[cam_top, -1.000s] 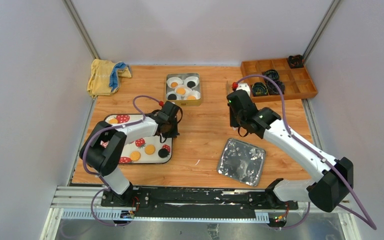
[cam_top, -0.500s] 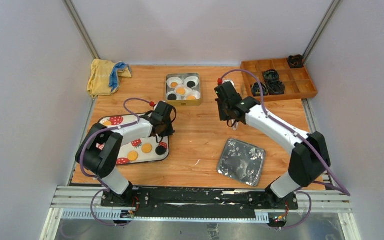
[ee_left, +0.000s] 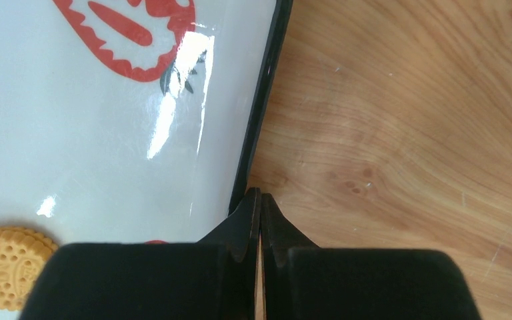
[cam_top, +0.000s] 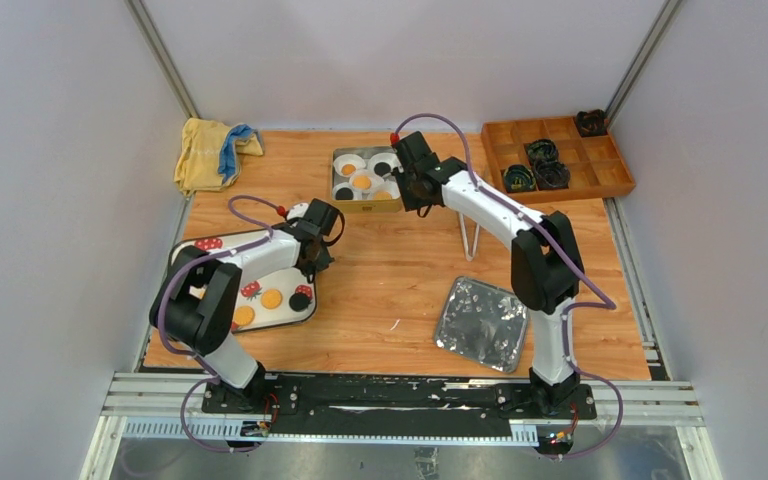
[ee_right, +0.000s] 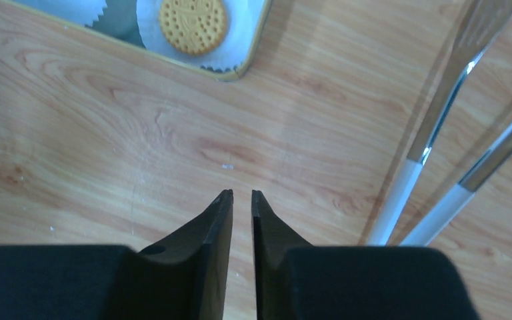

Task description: Pack the cookies

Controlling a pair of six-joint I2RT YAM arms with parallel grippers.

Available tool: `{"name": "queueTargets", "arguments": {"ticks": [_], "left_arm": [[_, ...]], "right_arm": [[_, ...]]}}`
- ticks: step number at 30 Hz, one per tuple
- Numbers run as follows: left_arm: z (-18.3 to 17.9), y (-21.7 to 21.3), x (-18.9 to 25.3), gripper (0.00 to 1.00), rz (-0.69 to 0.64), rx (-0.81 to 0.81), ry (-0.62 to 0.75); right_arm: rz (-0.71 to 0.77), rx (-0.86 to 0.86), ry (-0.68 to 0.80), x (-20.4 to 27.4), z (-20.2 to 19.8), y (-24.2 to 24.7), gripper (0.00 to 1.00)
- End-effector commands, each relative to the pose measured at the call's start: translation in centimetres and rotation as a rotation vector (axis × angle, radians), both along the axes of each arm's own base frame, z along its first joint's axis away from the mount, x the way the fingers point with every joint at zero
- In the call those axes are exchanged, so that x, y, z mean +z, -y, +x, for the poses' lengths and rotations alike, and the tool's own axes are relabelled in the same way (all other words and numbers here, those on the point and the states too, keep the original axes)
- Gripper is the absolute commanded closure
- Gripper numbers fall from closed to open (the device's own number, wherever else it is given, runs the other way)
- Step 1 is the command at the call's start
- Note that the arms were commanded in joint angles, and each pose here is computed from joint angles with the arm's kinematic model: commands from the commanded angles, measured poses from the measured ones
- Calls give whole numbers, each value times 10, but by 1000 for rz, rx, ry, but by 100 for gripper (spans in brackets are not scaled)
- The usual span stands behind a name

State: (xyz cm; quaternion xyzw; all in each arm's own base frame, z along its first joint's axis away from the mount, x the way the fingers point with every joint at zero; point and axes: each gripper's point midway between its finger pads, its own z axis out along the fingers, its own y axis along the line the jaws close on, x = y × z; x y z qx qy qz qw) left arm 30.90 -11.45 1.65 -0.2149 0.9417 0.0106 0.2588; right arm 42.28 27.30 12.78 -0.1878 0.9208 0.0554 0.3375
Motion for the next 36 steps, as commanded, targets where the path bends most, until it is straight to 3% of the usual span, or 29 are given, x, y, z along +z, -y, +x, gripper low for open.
{"name": "queueTargets", "arguments": {"ticks": [1, 3, 7, 11, 20, 31, 36], "left_arm": [[-36, -22, -12, 100, 72, -4, -126], [-30, -7, -3, 97, 9, -59, -88], [-21, 28, 24, 86, -135, -184, 8], [-16, 48, 61, 75, -192, -269, 124], [-21, 38, 97, 74, -171, -285, 205], [-23, 41, 119, 74, -202, -301, 241], [-22, 42, 134, 74, -209, -311, 276]], "right_arm": [[3, -32, -15, -2, 23, 5, 68], [13, -48, -14, -4, 36, 3, 63], [32, -53, -29, -10, 55, -7, 62], [47, -52, -43, -23, 65, -17, 63], [69, -58, -75, -43, 81, -27, 66], [36, -96, -79, -46, 74, -15, 94], [22, -94, -100, -49, 66, -11, 100]]}}
